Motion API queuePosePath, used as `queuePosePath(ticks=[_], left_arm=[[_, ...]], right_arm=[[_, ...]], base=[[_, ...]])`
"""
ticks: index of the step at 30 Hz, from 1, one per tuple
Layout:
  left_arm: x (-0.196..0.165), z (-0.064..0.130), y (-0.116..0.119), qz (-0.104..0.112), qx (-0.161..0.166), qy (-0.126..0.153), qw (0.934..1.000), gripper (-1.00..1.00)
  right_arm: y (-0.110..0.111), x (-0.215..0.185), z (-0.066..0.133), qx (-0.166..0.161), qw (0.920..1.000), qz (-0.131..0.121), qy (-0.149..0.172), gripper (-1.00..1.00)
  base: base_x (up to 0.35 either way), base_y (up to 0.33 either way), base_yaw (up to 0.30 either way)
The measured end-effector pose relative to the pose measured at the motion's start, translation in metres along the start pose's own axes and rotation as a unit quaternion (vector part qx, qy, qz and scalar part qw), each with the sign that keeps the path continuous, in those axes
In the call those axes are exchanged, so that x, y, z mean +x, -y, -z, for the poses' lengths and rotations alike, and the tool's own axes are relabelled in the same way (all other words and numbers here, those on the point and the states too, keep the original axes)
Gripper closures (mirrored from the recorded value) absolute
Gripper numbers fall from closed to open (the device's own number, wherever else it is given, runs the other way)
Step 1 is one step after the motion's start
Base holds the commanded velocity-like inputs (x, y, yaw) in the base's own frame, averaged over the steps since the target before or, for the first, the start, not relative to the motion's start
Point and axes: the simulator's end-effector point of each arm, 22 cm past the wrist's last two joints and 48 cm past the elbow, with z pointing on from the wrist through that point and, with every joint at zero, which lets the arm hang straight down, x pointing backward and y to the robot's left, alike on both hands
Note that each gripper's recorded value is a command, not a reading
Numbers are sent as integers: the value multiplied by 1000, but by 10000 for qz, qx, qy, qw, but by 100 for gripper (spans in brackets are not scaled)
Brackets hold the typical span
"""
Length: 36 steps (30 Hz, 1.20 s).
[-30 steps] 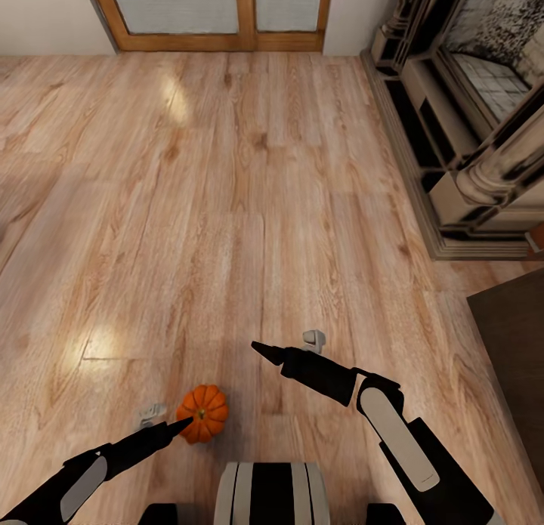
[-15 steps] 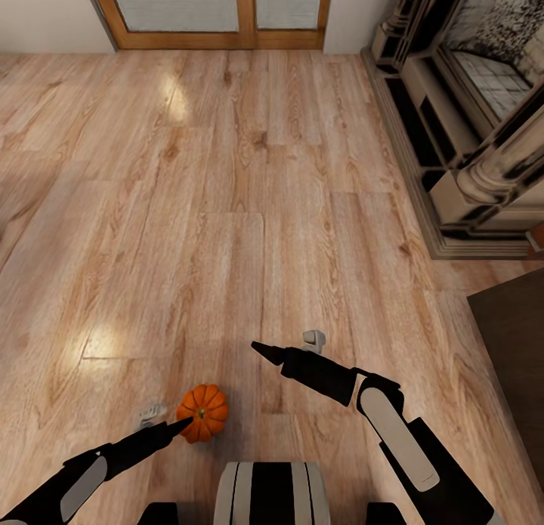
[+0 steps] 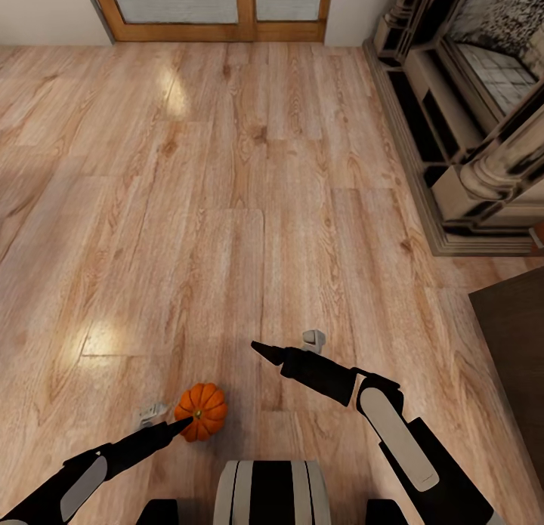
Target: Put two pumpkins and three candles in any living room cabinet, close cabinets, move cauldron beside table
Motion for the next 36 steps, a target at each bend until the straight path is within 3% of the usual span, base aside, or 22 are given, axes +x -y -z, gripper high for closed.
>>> queuePosePath(ticks=[36], left_arm=[[5, -3, -2, 85, 28, -36, 10000, -100]], right_arm=[[8, 4, -2, 35, 10000, -63, -35, -100]], base=[[0, 0, 0]])
